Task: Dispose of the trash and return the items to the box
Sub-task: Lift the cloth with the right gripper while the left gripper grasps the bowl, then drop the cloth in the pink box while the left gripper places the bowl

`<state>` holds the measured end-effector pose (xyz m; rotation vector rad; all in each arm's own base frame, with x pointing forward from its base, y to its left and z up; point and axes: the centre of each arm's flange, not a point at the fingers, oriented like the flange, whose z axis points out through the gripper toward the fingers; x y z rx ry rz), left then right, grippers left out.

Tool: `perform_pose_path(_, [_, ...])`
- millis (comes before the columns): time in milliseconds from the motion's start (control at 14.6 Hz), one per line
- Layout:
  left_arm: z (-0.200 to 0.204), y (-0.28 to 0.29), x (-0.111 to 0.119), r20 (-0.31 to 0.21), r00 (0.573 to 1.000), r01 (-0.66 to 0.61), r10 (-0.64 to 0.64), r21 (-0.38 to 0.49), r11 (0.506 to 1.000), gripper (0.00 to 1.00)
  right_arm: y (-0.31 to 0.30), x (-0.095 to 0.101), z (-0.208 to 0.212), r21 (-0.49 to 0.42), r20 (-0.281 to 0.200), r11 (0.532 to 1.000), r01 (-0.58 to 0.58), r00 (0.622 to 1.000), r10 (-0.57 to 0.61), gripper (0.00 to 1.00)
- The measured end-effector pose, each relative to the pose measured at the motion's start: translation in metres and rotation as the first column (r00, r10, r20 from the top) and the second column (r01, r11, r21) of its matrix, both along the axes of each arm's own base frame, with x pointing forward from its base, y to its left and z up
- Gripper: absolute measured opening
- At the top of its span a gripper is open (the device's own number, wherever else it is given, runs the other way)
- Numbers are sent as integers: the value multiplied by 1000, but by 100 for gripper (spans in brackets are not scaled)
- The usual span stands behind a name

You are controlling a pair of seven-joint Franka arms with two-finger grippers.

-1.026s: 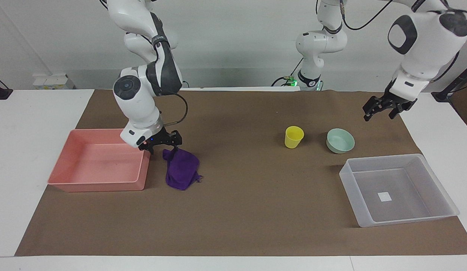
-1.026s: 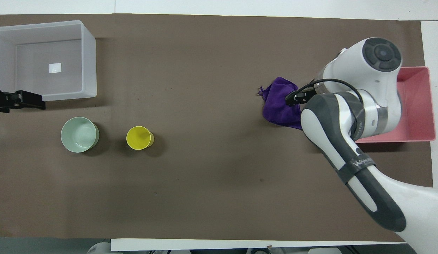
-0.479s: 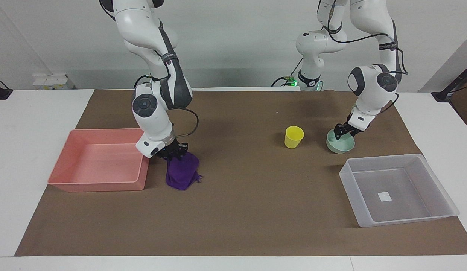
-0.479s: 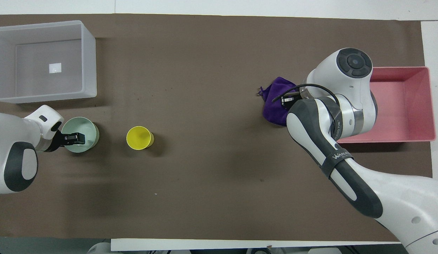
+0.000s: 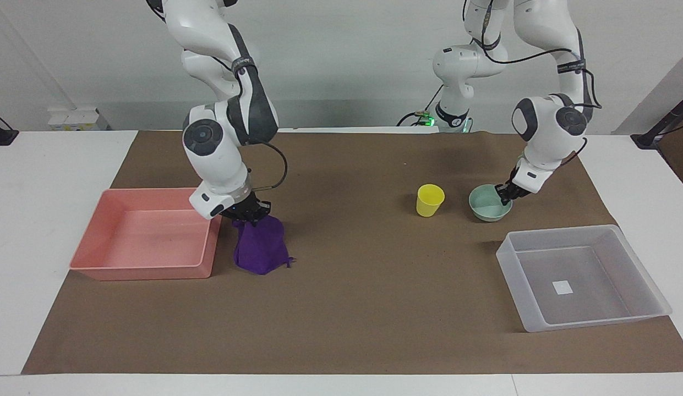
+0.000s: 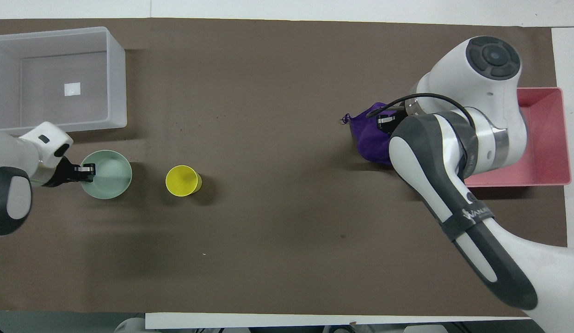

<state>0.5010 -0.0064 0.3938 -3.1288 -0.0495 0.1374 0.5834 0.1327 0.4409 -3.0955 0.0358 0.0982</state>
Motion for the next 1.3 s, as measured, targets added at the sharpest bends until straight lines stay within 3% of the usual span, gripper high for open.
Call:
perform_pose_path(137, [90, -1, 19, -4, 1000, 0, 0, 1, 1000, 3, -10, -10, 38, 1, 14, 1000, 11, 1000, -11, 2])
perform_pose_path(274, [160, 3, 36, 65, 998, -9, 9, 0, 1000, 3, -33, -22, 71, 1, 21, 1000, 23, 1000, -23, 2])
perform_pose_path(342, [169, 10, 51, 109, 994, -21, 21, -2, 1000, 3, -49, -28, 87, 1, 23, 1000, 15, 1000, -16, 2])
perform_pose_path(410, [158, 19, 70, 144, 989, -36, 36, -3, 999, 3, -66, -34, 102, 1, 25, 1000, 5, 1000, -5, 2])
perform_pose_path(547, [97, 36, 121, 182, 981, -59, 59, -5, 998, 3, -113, -44, 121, 3, 32, 1000, -4, 999, 3, 2])
perform_pose_path(684, [35, 51, 173, 179, 981, -79, 79, -7, 997, 3, -166, -48, 123, 7, 28, 1000, -2, 1000, 2, 2])
perform_pose_path(821, [-10, 60, 205, 180, 980, -88, 88, -8, 996, 3, -199, -52, 112, 11, 10, 1000, 14, 1000, -14, 2])
perform_pose_path(957, [-45, 63, 212, 181, 980, -82, 82, -8, 997, 3, -215, -56, 93, 13, -6, 999, 35, 999, -35, 2])
perform_pose_path(1026, [-60, 67, 209, 172, 982, -74, 74, -6, 997, 9, -219, -56, 79, 13, -9, 999, 42, 999, -42, 3])
perform_pose_path(1162, [-58, 71, 208, 172, 983, -70, 70, -5, 998, 31, -221, -56, 43, 13, -13, 999, 50, 999, -50, 3])
perform_pose_path(1299, [-4, 66, 211, 197, 978, -60, 61, -8, 998, 52, -222, -54, 7, 12, -16, 998, 54, 998, -53, 8])
